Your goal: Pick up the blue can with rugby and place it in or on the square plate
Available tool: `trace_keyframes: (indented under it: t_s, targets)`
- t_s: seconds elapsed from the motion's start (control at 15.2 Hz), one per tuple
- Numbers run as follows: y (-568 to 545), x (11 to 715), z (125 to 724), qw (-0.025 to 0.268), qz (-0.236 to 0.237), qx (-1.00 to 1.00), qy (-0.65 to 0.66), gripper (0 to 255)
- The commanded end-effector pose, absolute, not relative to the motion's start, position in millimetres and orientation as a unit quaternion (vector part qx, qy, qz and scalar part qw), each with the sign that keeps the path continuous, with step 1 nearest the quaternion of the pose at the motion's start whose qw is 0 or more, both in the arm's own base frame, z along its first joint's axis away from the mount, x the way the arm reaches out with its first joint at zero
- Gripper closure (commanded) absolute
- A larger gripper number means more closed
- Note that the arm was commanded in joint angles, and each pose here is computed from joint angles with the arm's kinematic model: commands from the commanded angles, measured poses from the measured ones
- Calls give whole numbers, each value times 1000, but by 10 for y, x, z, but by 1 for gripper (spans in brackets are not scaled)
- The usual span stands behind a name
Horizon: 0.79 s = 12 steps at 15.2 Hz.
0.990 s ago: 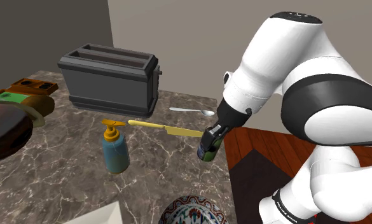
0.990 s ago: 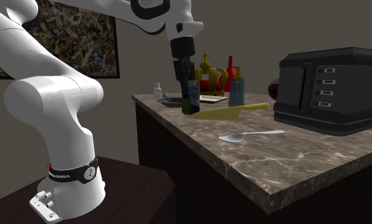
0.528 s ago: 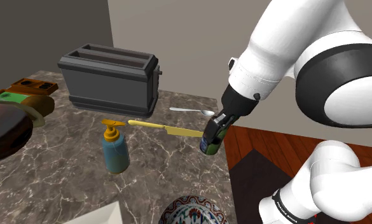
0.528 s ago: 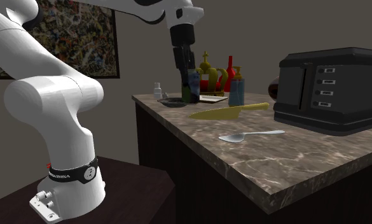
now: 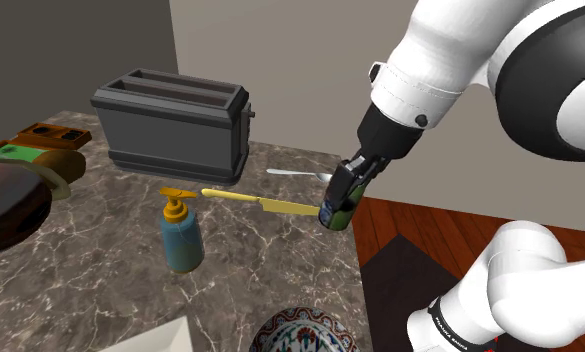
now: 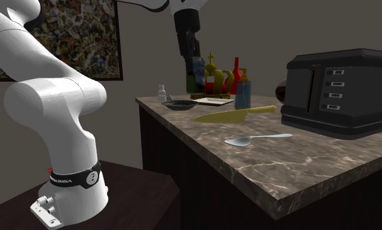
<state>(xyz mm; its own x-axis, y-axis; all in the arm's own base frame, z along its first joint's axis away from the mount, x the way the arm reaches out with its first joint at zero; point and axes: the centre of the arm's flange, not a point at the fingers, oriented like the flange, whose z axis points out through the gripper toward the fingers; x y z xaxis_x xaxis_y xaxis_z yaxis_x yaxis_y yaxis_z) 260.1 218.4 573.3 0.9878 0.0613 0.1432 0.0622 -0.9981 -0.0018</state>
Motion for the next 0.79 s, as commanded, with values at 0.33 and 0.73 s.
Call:
trace_keyframes:
  t_s: [0.33, 0.73]
  targets:
    - [2977, 2547, 5813, 3, -72, -997, -31, 255]
    - [3765, 2485, 5862, 3, -72, -997, -31, 255]
